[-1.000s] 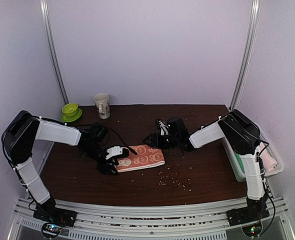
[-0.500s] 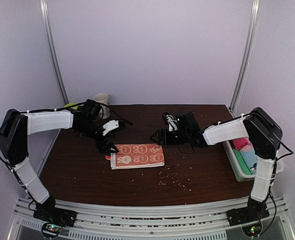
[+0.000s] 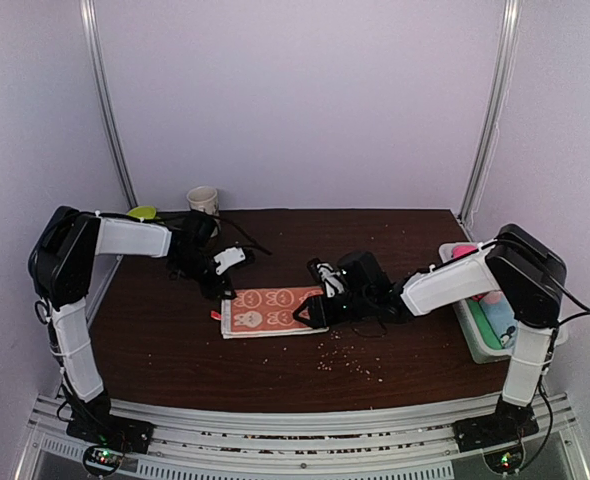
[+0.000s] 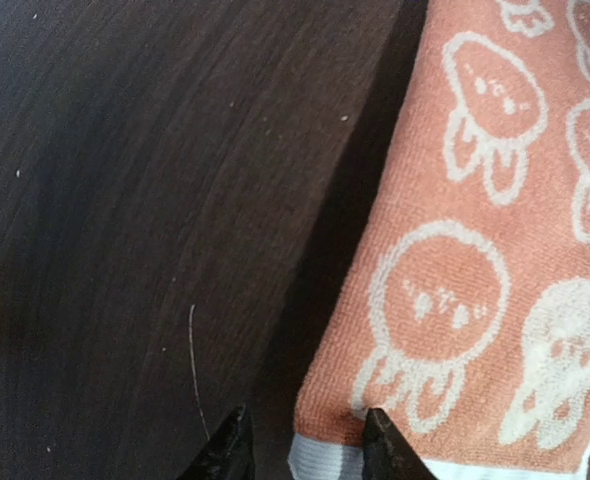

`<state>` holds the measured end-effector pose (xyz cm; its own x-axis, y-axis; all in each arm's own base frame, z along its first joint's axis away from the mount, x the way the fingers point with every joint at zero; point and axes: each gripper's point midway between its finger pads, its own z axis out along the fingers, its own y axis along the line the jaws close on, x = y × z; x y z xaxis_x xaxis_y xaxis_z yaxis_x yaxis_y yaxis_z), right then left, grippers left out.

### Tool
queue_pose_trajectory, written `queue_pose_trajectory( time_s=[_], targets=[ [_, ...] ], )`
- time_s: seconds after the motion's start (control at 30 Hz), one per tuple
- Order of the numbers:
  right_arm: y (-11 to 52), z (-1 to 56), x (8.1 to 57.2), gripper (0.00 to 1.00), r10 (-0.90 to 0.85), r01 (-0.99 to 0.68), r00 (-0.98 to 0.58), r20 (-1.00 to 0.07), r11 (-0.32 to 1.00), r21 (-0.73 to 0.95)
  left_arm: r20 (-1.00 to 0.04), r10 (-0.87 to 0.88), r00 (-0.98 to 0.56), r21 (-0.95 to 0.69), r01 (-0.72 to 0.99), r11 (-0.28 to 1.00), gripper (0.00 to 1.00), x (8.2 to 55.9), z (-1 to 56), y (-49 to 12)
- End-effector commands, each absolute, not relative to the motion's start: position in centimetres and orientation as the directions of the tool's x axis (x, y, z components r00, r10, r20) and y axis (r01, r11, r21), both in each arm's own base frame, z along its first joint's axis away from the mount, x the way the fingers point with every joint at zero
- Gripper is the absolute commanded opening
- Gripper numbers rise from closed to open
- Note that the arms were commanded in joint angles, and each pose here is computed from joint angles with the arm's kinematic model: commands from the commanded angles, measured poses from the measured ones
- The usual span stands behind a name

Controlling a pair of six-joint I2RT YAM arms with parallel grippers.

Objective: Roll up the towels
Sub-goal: Smooth out the towel at the center of the board, then rotate the towel at the center of the board.

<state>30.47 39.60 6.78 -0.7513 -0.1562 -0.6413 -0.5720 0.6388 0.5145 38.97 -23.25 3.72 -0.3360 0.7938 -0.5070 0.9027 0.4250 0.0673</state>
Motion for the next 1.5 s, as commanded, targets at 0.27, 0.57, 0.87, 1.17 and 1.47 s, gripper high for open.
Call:
queue_pose_trajectory(
  time_s=[0.27, 0.57, 0.87, 1.17, 1.47],
  targets=[
    [38.6, 2.4, 30.1, 0.53, -0.188, -0.528, -0.791, -0.583, 0.691, 0.494, -0.486, 0.799, -0.353, 0.116, 0.880, 0.460, 0.56, 39.9, 2.6, -22.1],
    [37.8, 8.6, 31.1, 0.69, -0.177, -0.571, -0.707, -0.684, 0.714, 0.405, -0.552, 0.776, -0.305, 0.265, 0.819, 0.510, 0.98, 42.0, 10.4, -21.0],
    [30.4, 12.9, 37.0, 1.00, -0.226, -0.318, -0.561, -0.796, 0.947, -0.044, -0.494, 0.814, -0.304, 0.318, 0.809, 0.495, 0.98, 38.8, 9.2, -18.2],
    [33.0, 11.3, 41.2, 1.00, -0.376, -0.342, -0.523, -0.765, 0.914, -0.216, -0.536, 0.804, -0.259, 0.288, 0.839, 0.462, 0.98, 35.2, 9.1, -17.7],
    [33.0, 7.6, 42.8, 1.00, -0.458, -0.348, -0.564, -0.687, 0.887, -0.305, -0.542, 0.798, -0.263, 0.316, 0.816, 0.484, 0.98, 33.7, 9.9, -15.5]
  ],
)
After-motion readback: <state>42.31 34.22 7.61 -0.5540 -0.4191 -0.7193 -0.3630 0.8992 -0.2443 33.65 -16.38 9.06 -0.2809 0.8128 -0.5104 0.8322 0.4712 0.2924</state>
